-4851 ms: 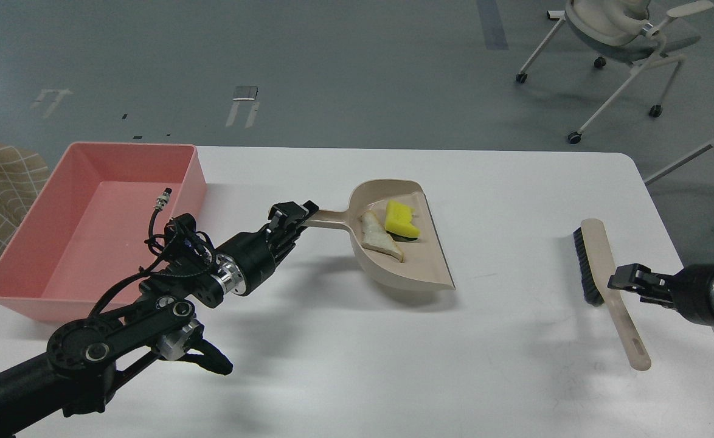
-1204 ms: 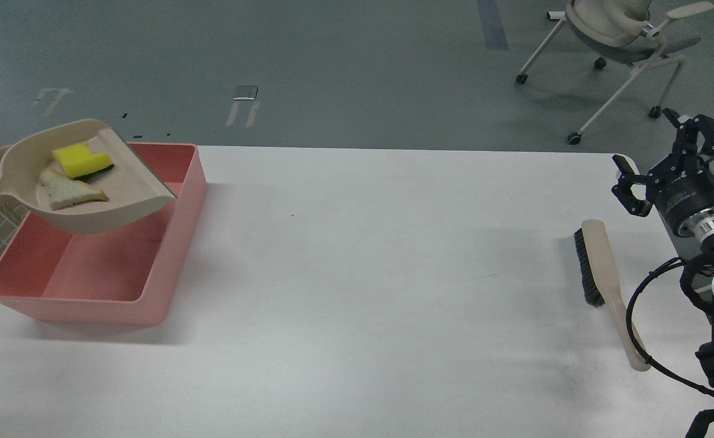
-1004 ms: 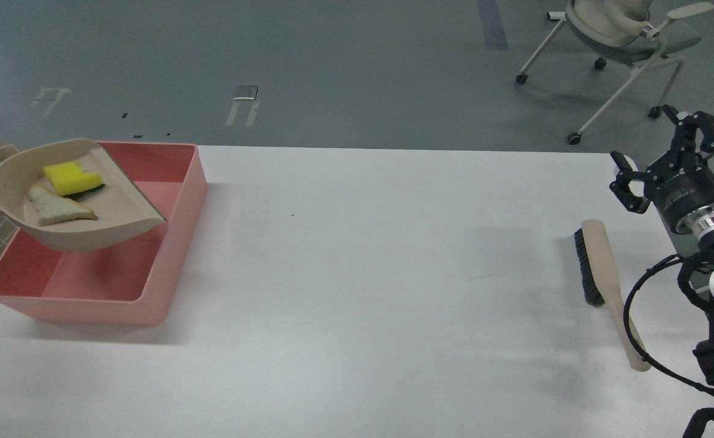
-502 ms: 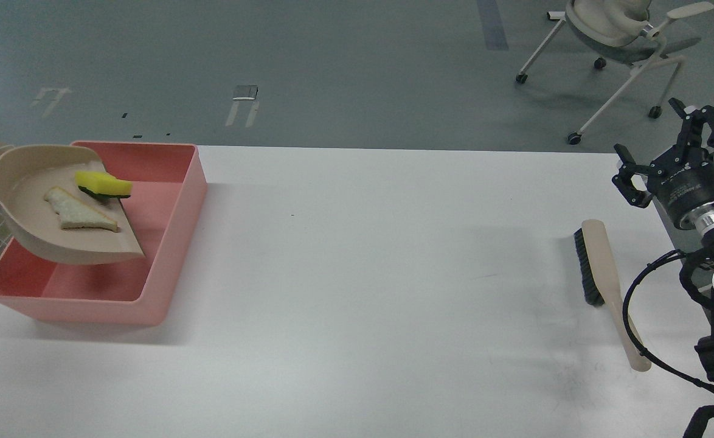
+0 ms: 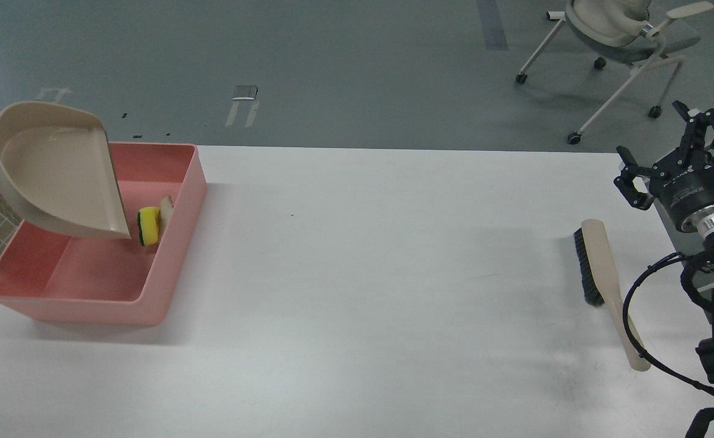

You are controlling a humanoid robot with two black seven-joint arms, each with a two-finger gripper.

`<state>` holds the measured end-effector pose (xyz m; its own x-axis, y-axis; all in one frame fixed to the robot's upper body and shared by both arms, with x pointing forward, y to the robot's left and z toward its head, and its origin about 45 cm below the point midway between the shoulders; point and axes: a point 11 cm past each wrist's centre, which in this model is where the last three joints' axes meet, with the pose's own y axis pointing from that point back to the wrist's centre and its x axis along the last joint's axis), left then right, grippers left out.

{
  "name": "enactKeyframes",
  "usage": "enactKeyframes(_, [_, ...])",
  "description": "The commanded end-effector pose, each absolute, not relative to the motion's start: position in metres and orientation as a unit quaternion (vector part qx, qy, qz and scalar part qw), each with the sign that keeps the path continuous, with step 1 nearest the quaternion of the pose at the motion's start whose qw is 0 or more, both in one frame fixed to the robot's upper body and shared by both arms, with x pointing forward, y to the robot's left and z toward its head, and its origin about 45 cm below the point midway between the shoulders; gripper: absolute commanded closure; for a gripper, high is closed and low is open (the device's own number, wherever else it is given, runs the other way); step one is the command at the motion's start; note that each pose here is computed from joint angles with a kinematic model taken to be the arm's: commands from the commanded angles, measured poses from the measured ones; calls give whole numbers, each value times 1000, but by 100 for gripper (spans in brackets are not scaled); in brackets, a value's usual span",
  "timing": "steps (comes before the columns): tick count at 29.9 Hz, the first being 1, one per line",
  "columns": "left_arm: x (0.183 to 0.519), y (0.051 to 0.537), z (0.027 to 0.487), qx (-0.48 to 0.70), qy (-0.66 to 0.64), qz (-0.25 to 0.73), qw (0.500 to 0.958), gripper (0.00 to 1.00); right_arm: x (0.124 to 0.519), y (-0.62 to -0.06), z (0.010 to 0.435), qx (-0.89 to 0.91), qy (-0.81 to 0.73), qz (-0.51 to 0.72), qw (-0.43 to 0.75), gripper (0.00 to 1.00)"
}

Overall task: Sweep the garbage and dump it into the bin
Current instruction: 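Tilt the dustpan with the left gripper to dump garbage into the bin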

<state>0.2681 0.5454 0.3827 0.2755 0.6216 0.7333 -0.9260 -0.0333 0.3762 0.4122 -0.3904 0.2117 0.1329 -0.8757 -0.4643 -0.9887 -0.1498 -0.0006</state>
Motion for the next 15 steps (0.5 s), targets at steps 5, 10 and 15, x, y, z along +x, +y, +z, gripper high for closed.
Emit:
enactKeyframes(5, [285,539,414,427,-204,566,676,100,413,-389,215,-738,631,178,158,0])
enactKeyframes(10, [298,521,464,328,-223,594,700,100,418,-388,223,-742,628,171,162,1])
enactKeyframes(15, [295,521,452,248,-194,619,719,100,431,-382,244,-749,619,156,176,1])
